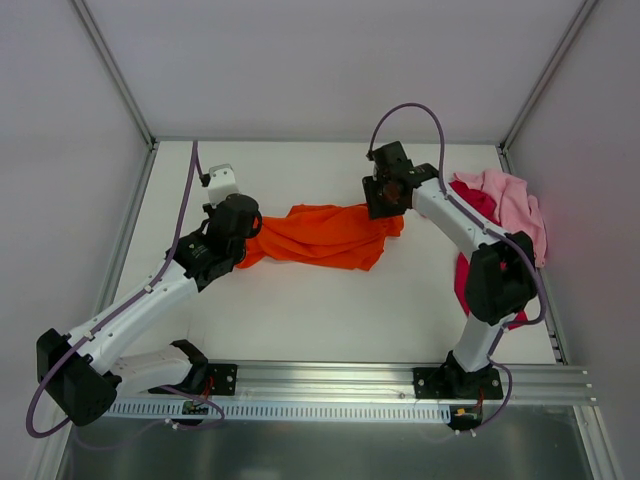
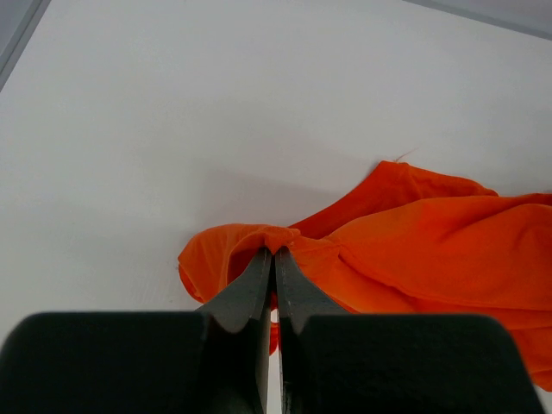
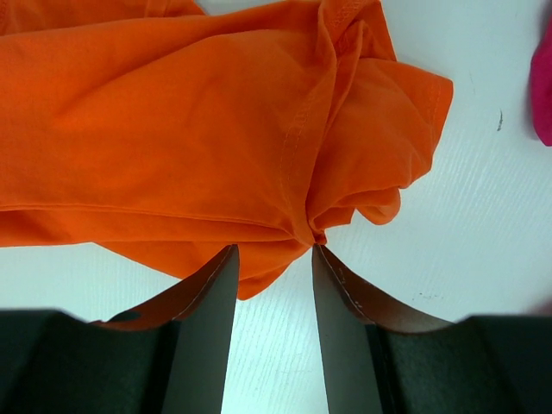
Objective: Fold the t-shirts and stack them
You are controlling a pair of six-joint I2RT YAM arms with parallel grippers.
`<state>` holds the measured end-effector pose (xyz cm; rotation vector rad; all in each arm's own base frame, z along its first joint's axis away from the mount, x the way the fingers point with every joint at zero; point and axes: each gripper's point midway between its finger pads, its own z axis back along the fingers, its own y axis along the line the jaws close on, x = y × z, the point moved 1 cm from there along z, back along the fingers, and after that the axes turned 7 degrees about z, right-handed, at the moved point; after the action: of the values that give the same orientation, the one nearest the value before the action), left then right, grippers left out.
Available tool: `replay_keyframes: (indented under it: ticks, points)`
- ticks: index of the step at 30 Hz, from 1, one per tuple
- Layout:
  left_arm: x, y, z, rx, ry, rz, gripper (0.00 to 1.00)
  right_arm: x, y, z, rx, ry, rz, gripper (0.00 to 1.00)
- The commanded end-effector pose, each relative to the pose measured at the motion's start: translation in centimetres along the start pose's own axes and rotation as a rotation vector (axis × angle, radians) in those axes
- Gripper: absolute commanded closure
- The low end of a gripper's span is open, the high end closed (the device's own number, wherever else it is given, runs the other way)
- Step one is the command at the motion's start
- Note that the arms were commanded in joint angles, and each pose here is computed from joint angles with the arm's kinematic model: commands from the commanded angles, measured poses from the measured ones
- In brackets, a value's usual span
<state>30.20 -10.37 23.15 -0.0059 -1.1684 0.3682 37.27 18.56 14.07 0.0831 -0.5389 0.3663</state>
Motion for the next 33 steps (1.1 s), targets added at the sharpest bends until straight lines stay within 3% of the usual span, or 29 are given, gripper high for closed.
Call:
replay_keyframes:
  ticks: [1,33]
  points:
    - [0.0,-0.1,-0.2,-0.003,-0.007,0.026,1.0,0.4,0.6,-0.8,0.022,-0.015,0.004,0.57]
    - [0.2,0.1,0.2,-0.012,-0.012,0.032,1.0,-1.0,-1.4,-3.8,-0.084,0.055,-0.003,0.58]
